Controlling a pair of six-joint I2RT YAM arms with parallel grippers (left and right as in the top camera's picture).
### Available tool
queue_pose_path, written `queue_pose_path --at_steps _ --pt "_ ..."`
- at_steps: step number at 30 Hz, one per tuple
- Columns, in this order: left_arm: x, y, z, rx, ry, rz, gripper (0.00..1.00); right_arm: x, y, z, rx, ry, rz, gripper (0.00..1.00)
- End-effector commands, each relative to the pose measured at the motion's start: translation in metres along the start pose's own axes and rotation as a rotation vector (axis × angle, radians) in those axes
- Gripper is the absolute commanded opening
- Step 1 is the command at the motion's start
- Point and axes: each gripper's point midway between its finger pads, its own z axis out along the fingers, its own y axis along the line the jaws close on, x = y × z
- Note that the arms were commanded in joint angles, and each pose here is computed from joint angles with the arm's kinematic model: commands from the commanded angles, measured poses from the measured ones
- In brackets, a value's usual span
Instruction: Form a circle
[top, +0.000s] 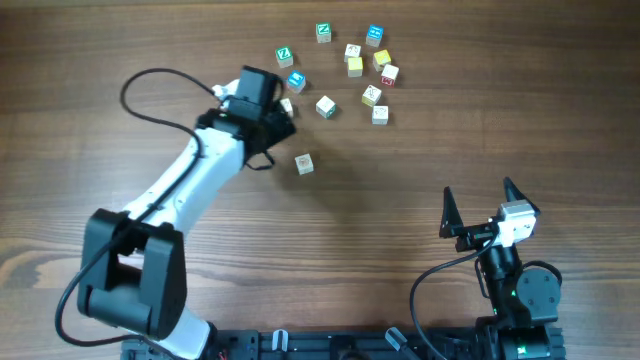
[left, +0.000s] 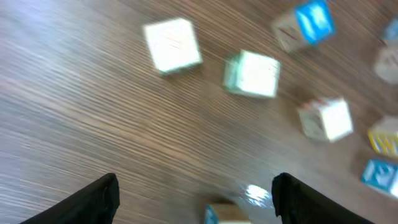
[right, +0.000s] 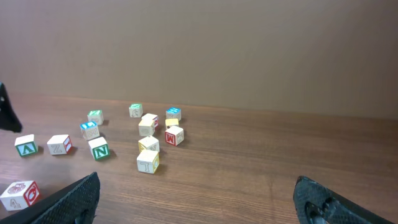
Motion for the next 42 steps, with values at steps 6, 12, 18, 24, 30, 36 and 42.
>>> queue_pose_path --at_steps 6,12,18,24,30,36,42 --pt "-0.035 0.052 -0.004 -0.118 -0.050 -0.100 1.00 -0.002 -0.003 0.000 0.017 -0.008 -0.011 1.00" --pt "-0.049 0.098 -0.007 -0.236 -0.063 -0.169 1.00 -0.002 -0.003 0.000 0.017 -0.008 -0.011 1.00" --pt "-0.059 0.131 -0.010 -0.286 -0.057 -0.243 1.00 -0.002 -0.011 -0.001 0.062 -0.011 -0.010 1.00" --pt "-0.066 0.147 -0.012 -0.325 -0.077 -0.270 0.43 0.000 0.002 0.001 -0.016 0.002 0.048 1.00" --pt "-0.065 0.148 -0.012 -0.327 -0.075 -0.271 0.04 -0.058 0.000 0.009 -0.011 0.005 0.099 1.00" --pt "-0.065 0.148 -0.012 -0.327 -0.075 -0.271 0.04 -0.146 0.011 0.081 -0.110 0.194 0.127 1.00" --pt "-0.066 0.147 -0.012 -0.324 -0.078 -0.271 0.04 -0.203 0.017 0.157 -0.178 0.519 0.187 1.00"
